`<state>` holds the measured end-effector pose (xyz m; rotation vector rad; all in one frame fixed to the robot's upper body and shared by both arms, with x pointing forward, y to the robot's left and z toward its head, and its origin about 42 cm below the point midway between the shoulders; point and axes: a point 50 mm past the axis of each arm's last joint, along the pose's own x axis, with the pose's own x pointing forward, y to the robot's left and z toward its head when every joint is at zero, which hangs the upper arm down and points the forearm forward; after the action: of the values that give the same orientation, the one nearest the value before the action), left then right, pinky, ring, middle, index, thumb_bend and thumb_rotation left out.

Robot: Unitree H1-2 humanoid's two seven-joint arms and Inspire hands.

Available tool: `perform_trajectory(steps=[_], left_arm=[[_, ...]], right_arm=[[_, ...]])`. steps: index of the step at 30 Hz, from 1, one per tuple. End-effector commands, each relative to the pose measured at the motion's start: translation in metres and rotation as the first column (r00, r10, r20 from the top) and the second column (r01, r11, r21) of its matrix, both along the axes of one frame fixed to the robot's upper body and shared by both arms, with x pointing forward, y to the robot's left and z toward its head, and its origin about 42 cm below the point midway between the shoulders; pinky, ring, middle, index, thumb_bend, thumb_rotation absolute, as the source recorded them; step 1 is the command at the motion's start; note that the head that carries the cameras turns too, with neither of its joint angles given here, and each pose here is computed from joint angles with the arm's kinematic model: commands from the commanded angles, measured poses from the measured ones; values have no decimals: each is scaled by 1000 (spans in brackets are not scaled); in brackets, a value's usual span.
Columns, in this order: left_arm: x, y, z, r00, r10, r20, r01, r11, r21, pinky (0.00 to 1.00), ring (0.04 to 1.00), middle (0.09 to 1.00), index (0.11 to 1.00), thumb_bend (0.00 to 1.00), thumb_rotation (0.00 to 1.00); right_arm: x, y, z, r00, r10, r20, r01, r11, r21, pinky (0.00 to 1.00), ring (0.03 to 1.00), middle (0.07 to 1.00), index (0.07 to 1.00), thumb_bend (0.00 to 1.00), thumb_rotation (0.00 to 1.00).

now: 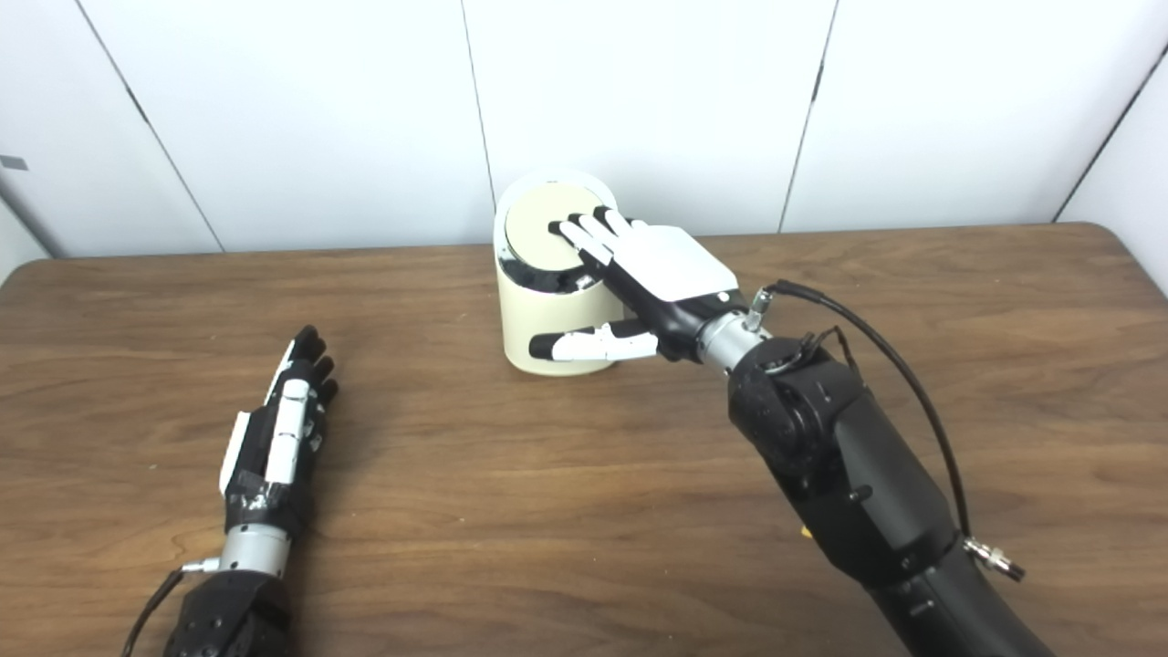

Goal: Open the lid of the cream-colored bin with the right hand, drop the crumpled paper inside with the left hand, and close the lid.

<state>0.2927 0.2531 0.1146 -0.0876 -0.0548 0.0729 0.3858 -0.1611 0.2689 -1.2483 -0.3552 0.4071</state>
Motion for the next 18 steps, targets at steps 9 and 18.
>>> perform_trajectory(steps=[9, 18], left_arm=[[2, -3, -5, 999, -31, -9, 31, 1000, -2, 1000, 1000, 1000, 1000, 376, 743], [2, 2, -4, 1000, 1, -11, 0, 1000, 23, 1000, 1000, 1000, 1000, 391, 747]], right_arm=[[0, -8, 16, 999, -20, 44, 15, 995, 98, 1000, 1000, 1000, 1000, 614, 1000], [-7, -33, -3, 993, -88, 74, 71, 975, 209, 1000, 1000, 1000, 1000, 577, 1000]])
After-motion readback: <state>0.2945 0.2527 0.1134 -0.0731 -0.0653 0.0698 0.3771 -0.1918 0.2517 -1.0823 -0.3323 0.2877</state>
